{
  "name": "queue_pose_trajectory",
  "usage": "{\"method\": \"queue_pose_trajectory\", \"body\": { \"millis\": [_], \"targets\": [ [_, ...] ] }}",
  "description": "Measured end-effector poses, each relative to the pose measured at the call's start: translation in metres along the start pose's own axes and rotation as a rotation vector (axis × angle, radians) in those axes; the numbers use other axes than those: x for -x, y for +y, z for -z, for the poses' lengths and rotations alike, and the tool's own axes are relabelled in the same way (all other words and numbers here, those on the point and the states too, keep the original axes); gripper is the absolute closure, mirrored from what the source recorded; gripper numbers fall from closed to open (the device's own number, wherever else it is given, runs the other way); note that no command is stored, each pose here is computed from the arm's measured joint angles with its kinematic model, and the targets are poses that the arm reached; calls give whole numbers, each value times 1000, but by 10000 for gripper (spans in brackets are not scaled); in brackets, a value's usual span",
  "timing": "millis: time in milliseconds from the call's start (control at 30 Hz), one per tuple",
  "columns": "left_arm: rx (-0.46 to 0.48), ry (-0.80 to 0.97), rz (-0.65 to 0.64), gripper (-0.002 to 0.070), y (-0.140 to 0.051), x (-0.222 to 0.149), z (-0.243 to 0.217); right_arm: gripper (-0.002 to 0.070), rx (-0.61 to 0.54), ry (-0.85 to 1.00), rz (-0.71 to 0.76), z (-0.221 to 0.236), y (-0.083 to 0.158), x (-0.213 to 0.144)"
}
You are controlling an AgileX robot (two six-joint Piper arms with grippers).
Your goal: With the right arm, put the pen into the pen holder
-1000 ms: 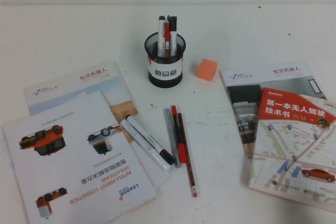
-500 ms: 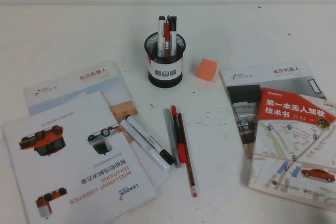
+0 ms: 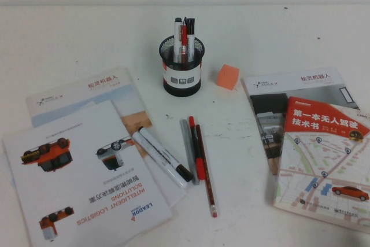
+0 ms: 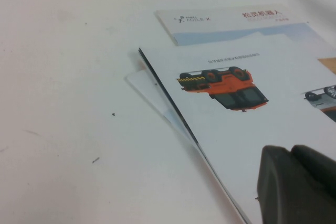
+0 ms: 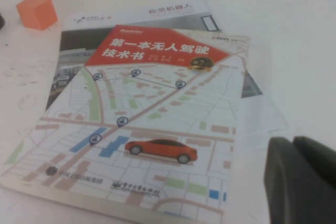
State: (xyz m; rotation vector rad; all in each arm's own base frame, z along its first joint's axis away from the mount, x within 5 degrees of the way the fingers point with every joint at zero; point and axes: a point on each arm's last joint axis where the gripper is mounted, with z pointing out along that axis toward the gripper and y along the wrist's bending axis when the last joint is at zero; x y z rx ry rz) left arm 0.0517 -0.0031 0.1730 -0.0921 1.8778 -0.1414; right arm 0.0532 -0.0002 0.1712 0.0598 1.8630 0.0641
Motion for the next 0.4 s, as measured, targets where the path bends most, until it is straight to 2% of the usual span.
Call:
{"method": "queue_pose_trajectory", "body": {
  "millis": [400],
  "targets": [
    [0, 0, 0, 677, 0, 0, 0, 695, 0, 0, -4, 0, 0, 0]
  ]
}}
